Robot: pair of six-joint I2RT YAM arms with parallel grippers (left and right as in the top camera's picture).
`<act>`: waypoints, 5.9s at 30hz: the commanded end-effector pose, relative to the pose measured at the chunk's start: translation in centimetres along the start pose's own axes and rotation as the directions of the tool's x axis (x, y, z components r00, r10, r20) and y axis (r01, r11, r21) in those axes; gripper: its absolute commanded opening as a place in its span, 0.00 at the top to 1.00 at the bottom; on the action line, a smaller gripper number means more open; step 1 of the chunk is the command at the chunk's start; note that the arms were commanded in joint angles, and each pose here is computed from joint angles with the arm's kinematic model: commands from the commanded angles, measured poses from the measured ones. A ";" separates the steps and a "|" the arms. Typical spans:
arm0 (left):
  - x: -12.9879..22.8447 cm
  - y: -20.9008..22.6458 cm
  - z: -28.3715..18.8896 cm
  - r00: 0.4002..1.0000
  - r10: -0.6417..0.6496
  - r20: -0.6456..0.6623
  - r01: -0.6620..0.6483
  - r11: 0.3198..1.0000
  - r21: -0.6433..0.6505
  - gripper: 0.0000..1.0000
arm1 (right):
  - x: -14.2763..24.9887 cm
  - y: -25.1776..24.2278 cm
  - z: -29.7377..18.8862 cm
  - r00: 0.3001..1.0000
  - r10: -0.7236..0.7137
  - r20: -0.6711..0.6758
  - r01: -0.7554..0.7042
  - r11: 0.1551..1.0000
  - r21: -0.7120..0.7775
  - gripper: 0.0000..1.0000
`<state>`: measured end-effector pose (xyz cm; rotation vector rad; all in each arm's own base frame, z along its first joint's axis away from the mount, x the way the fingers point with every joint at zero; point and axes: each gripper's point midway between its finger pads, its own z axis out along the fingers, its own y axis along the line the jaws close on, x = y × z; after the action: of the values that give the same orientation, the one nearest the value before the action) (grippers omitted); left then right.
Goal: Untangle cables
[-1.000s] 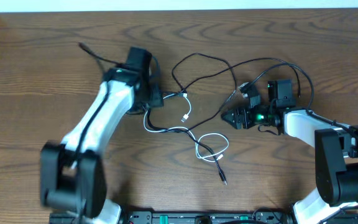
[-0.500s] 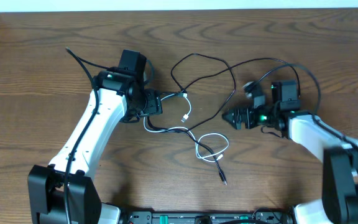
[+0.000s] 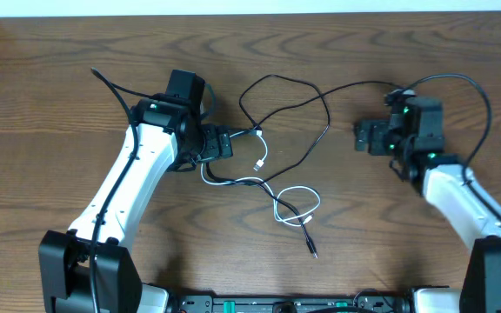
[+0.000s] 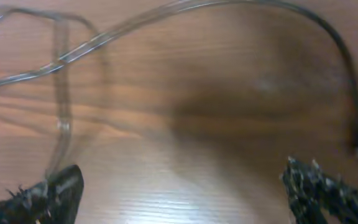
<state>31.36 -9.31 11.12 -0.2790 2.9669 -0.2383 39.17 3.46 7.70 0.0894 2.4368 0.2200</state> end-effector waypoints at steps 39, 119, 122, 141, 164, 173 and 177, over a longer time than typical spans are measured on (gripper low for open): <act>0.0 0.1 0.1 1.000 -0.010 -0.008 0.010 1.000 -0.003 0.02 | 4.0 -11.5 6.4 0.856 0.218 -0.468 -0.098 0.959 0.267 0.97; 0.0 0.1 0.1 1.000 -0.010 -0.007 0.009 1.000 -0.002 0.02 | 13.6 18.0 -5.6 0.516 0.088 -0.852 -0.109 0.993 0.036 0.01; 0.0 0.1 0.1 1.000 -0.010 -0.008 0.010 1.000 -0.003 0.02 | 14.1 18.6 -5.8 0.520 0.084 -0.850 -0.095 0.995 0.040 0.01; 0.0 0.1 0.1 1.000 -0.010 -0.008 0.010 1.000 -0.003 0.02 | 15.0 22.5 -4.5 0.632 0.079 -0.771 -0.065 0.997 0.049 0.04; 0.0 0.1 0.1 1.000 -0.010 -0.008 0.010 1.000 -0.003 0.02 | 14.9 22.0 -4.1 0.664 0.067 -0.745 -0.022 0.997 0.069 0.16; 0.0 0.2 0.1 1.000 -0.009 -0.006 0.009 1.000 -0.006 0.02 | 14.1 21.5 -3.5 0.687 0.076 -0.723 -0.024 0.996 0.082 0.01; 0.0 0.2 0.1 1.000 -0.009 -0.006 0.009 1.000 -0.006 0.02 | 12.6 20.6 -2.4 0.715 0.110 -0.691 -0.059 0.994 0.097 0.01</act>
<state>31.37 -9.30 11.12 -0.2796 2.9664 -0.2379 26.59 26.29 4.90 0.1166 3.2586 0.2633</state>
